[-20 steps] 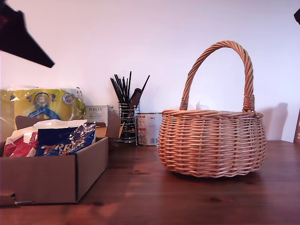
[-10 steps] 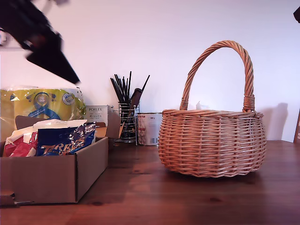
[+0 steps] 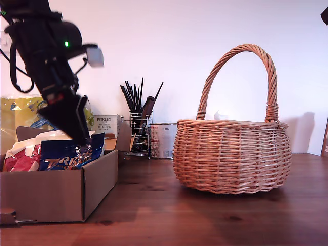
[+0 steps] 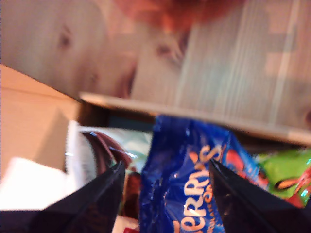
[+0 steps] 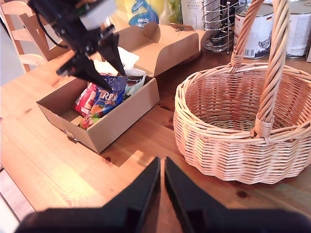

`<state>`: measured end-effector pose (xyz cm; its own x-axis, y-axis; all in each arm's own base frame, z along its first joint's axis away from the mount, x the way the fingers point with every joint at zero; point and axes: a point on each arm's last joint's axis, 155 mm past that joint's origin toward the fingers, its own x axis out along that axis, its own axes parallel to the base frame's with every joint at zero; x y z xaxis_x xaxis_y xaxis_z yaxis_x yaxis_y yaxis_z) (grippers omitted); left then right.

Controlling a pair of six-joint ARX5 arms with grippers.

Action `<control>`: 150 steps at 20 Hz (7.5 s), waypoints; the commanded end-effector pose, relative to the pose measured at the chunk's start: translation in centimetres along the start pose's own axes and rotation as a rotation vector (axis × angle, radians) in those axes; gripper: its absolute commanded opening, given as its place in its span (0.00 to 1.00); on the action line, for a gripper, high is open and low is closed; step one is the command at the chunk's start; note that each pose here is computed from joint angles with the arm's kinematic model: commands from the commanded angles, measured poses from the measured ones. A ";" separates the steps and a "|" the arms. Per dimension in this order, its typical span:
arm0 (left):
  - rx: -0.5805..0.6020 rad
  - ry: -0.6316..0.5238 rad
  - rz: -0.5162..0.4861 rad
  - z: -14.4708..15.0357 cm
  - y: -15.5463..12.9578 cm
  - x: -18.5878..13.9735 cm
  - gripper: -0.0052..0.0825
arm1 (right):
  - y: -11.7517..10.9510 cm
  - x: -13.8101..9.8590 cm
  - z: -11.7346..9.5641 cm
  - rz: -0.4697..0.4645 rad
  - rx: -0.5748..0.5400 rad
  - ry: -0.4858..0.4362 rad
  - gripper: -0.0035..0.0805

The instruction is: Move the bags of Easter eggs from the cardboard box on the left into the woven basket on the right side.

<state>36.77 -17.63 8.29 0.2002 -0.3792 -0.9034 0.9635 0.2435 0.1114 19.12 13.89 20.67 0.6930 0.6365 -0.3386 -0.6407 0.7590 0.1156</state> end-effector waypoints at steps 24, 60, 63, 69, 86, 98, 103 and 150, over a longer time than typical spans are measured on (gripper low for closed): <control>-0.136 0.130 -0.157 -2.9 -3.0 3.2 0.56 | 0.3 -0.2 0.6 0.010 -0.009 -0.011 0.03; -0.414 -0.078 -0.279 7.9 -1.3 -5.5 0.03 | 0.3 -0.2 0.6 0.009 -0.009 -0.011 0.03; -0.448 -0.250 -0.358 12.0 -1.6 -6.2 0.03 | 0.3 -0.2 0.6 0.009 -0.008 -0.011 0.03; -0.476 -0.502 -0.217 21.6 1.1 -6.0 0.03 | 0.2 -0.2 0.6 0.008 -0.008 -0.011 0.03; -0.401 -0.411 -0.052 25.7 -1.3 3.8 0.03 | 0.2 -0.2 0.5 0.007 -0.007 -0.006 0.03; -0.422 -0.329 -0.093 24.2 -2.9 4.6 0.43 | 0.2 -0.2 0.6 0.007 -0.008 -0.011 0.03; -0.422 -0.332 -0.040 24.4 -1.9 4.0 0.56 | 0.2 -0.2 0.6 0.007 -0.008 -0.011 0.03; -0.009 -0.071 0.312 -5.4 4.0 -4.2 0.95 | 0.2 -0.2 0.4 0.007 -0.006 -0.004 0.03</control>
<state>38.47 -10.36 10.39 0.4999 -0.3492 -0.7926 0.8508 0.3692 0.3739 19.04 13.86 20.46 0.6901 0.6351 -0.3469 -0.6394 0.7597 0.1189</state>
